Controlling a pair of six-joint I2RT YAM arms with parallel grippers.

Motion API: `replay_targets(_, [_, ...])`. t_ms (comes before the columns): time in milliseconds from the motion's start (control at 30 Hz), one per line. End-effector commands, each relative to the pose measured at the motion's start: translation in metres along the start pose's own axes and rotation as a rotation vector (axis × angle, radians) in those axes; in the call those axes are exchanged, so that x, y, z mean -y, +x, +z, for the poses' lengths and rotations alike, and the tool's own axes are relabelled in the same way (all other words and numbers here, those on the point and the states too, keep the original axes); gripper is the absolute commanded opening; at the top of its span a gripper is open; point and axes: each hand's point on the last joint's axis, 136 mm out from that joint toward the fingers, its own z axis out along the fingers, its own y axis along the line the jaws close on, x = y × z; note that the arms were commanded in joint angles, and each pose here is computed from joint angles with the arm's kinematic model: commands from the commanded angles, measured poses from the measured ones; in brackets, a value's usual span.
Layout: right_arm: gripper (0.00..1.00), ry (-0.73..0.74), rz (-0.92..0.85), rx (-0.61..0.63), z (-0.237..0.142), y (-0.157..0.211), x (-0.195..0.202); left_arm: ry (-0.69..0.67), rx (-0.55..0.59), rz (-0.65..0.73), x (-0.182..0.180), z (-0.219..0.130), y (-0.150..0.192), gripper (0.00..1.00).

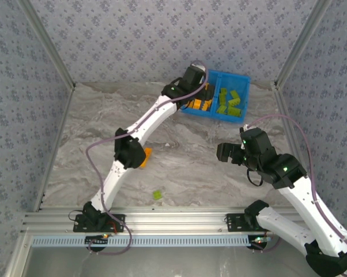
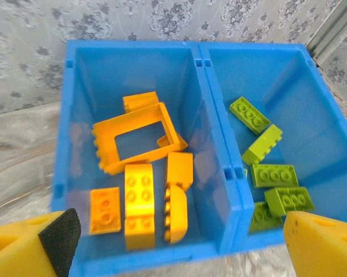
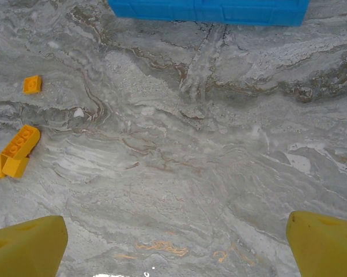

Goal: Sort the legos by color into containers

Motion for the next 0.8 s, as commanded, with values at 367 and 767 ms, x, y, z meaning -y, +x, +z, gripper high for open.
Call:
replay_targets(367, [1.00,-0.055,0.024,-0.026,0.009,0.003,-0.013,-0.209,-0.211,-0.062,-0.139,-0.142,0.097,0.96])
replay_targets(767, [1.00,-0.056,0.021,-0.074,0.017,0.012,-0.017,-0.317,-0.483,-0.286,-0.218,-0.084,0.203,0.96])
